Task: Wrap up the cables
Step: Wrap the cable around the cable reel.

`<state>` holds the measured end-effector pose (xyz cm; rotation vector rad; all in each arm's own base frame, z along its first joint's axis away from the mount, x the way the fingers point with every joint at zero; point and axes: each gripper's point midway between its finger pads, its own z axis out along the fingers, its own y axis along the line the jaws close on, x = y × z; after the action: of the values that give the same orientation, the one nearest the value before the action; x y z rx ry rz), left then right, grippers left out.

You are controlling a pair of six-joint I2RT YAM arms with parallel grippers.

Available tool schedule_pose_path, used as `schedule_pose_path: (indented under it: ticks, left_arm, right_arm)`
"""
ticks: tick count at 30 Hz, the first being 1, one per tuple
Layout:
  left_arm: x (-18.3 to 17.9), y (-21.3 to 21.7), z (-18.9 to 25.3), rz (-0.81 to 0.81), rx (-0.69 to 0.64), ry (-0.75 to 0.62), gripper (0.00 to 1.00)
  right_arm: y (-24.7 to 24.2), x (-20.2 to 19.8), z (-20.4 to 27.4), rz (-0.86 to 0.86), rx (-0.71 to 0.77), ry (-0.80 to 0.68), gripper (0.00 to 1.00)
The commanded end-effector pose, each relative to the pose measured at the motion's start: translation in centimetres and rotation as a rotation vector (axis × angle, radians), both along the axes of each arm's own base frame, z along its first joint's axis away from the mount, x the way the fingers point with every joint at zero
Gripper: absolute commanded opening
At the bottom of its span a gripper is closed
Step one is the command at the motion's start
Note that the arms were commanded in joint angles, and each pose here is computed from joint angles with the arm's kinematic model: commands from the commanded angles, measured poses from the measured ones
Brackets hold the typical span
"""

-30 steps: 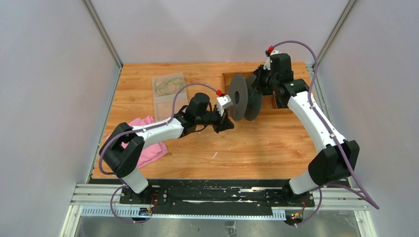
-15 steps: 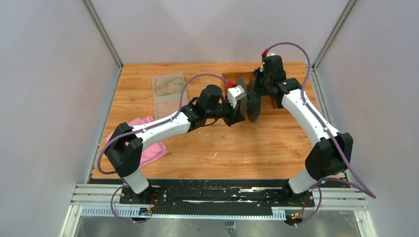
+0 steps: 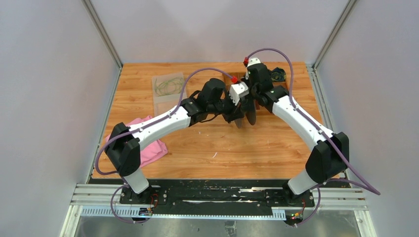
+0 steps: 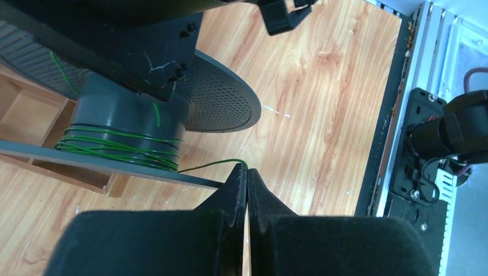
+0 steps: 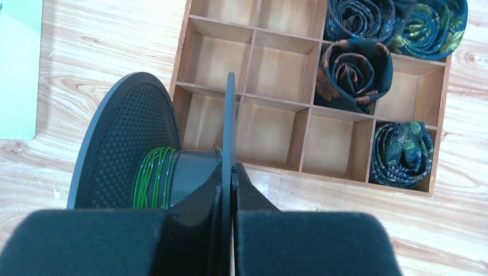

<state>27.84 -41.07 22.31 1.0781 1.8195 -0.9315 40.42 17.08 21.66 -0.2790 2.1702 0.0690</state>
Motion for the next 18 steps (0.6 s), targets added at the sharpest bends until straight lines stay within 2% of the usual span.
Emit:
schedule_pose_path:
  ticks: [1, 5, 13, 18]
  left_arm:
    - [-0.1, 0.1, 1.3, -0.07, 0.014, -0.111, 0.0]
    - [-0.2, 0.9, 1.9, -0.141, 0.03, -0.257, 0.0]
    - [-0.5, 2.0, 1.6, -0.255, 0.121, -0.395, 0.0]
    - [0.1, 2.6, 2.0, -0.284, 0.17, -0.505, 0.0]
  right_arm:
    - [0.8, 0.0, 1.5, 0.092, -0.037, -0.08, 0.01]
    - [1.5, -0.8, 1.1, 0.179, -0.063, -0.095, 0.01]
    - [3.0, -2.1, -0.1, 0.303, -0.072, -0.08, 0.01]
    - [4.4, -2.8, -0.9, 0.36, -0.021, -0.035, 0.01]
